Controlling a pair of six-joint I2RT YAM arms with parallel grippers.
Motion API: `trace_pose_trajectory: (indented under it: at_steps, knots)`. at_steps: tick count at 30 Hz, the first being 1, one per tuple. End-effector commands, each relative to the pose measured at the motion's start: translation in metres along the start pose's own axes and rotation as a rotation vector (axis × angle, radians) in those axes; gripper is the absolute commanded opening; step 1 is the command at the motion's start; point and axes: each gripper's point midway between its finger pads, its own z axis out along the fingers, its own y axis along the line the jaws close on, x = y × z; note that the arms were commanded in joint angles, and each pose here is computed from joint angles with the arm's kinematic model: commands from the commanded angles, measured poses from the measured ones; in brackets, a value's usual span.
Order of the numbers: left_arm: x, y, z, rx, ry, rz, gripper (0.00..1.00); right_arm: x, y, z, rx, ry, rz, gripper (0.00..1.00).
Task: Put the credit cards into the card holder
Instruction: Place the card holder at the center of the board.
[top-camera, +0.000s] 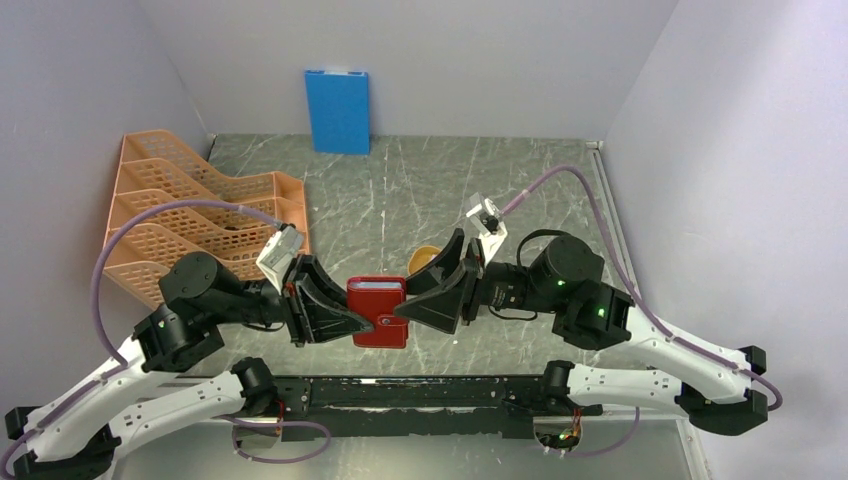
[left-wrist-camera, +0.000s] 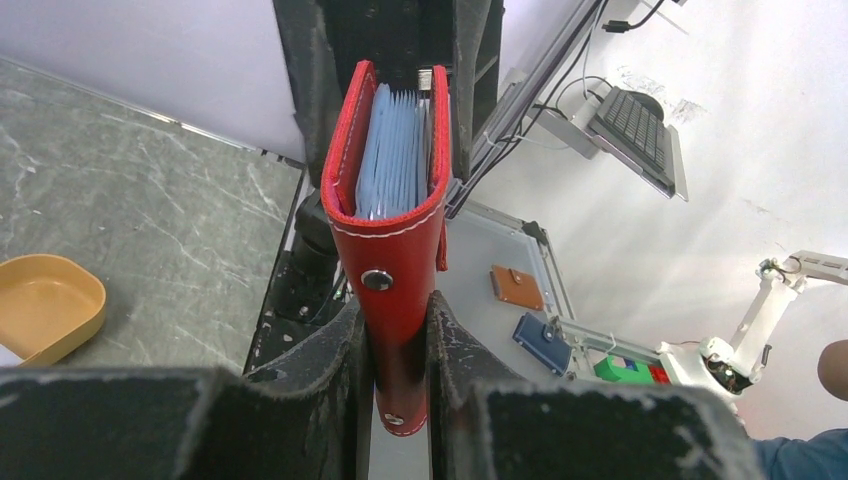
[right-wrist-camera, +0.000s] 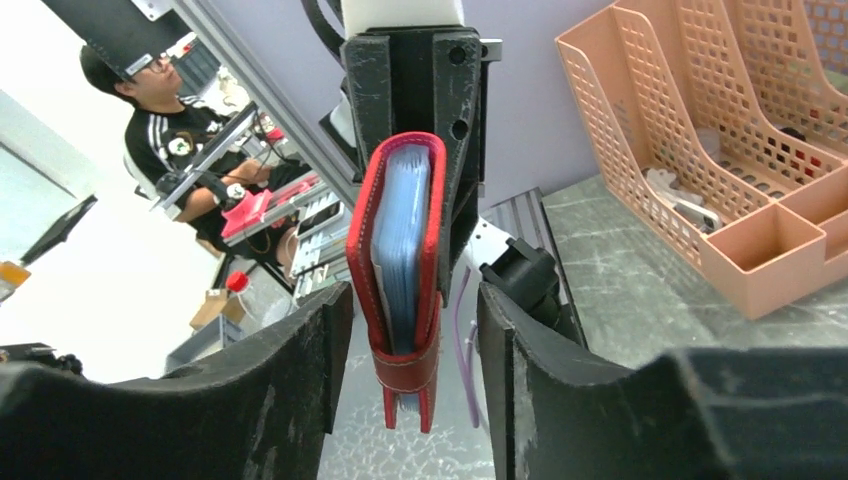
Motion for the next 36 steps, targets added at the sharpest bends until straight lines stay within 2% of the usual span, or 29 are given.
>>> trace_pose_trajectory:
  at_steps: [1, 8, 9, 14, 16, 18, 20, 25, 26, 27, 28, 29, 30, 32, 36]
  knots:
    - [-0.013, -0.012, 0.000, 0.042, -0.024, 0.043, 0.05, -0.016, 0.018, 0.001, -0.073, -0.035, -0.003, 0.46]
    - [-0.011, -0.006, 0.003, 0.023, -0.015, 0.039, 0.05, -0.004, 0.013, 0.012, -0.080, -0.002, 0.033, 0.18]
    - [-0.011, -0.005, 0.002, 0.015, -0.015, 0.041, 0.08, -0.009, 0.013, 0.012, -0.080, -0.025, 0.027, 0.15]
    - [-0.009, -0.001, -0.003, -0.017, -0.025, 0.040, 0.49, -0.019, 0.010, 0.006, -0.051, -0.085, 0.014, 0.06]
    - [-0.005, 0.002, -0.003, -0.025, -0.020, 0.031, 0.53, -0.021, 0.007, 0.005, -0.034, -0.106, 0.017, 0.05]
    - [-0.001, 0.004, -0.003, -0.026, -0.017, 0.020, 0.52, -0.023, 0.002, 0.004, -0.011, -0.131, 0.021, 0.04]
    - [0.000, 0.004, -0.002, -0.021, -0.019, 0.015, 0.45, -0.026, 0.000, 0.003, 0.000, -0.148, 0.025, 0.03]
    - [-0.001, 0.010, -0.001, -0.049, -0.031, 0.013, 0.07, -0.023, -0.002, 0.005, 0.011, -0.132, 0.031, 0.03]
    - [-0.001, 0.013, -0.001, -0.061, -0.032, 0.011, 0.05, -0.022, -0.003, 0.005, 0.017, -0.130, 0.034, 0.09]
    - [-0.001, 0.017, 0.000, -0.085, -0.035, 0.008, 0.05, -0.022, -0.005, 0.003, 0.032, -0.130, 0.037, 0.20]
    - [-0.001, 0.023, -0.001, -0.121, -0.038, 0.004, 0.05, -0.022, -0.008, 0.001, 0.054, -0.130, 0.038, 0.37]
    - [0.000, 0.032, -0.003, -0.171, -0.042, -0.002, 0.05, -0.022, -0.013, -0.002, 0.085, -0.126, 0.037, 0.49]
    - [-0.001, 0.044, -0.007, -0.241, -0.053, -0.007, 0.05, -0.021, -0.019, -0.008, 0.129, -0.122, 0.036, 0.58]
    - [0.001, 0.072, -0.018, -0.405, -0.076, -0.030, 0.05, -0.020, -0.034, -0.023, 0.236, -0.129, 0.033, 0.67]
    - [0.037, 0.141, -0.044, -0.784, -0.031, -0.154, 0.05, -0.007, -0.084, -0.070, 0.544, -0.160, 0.049, 0.71]
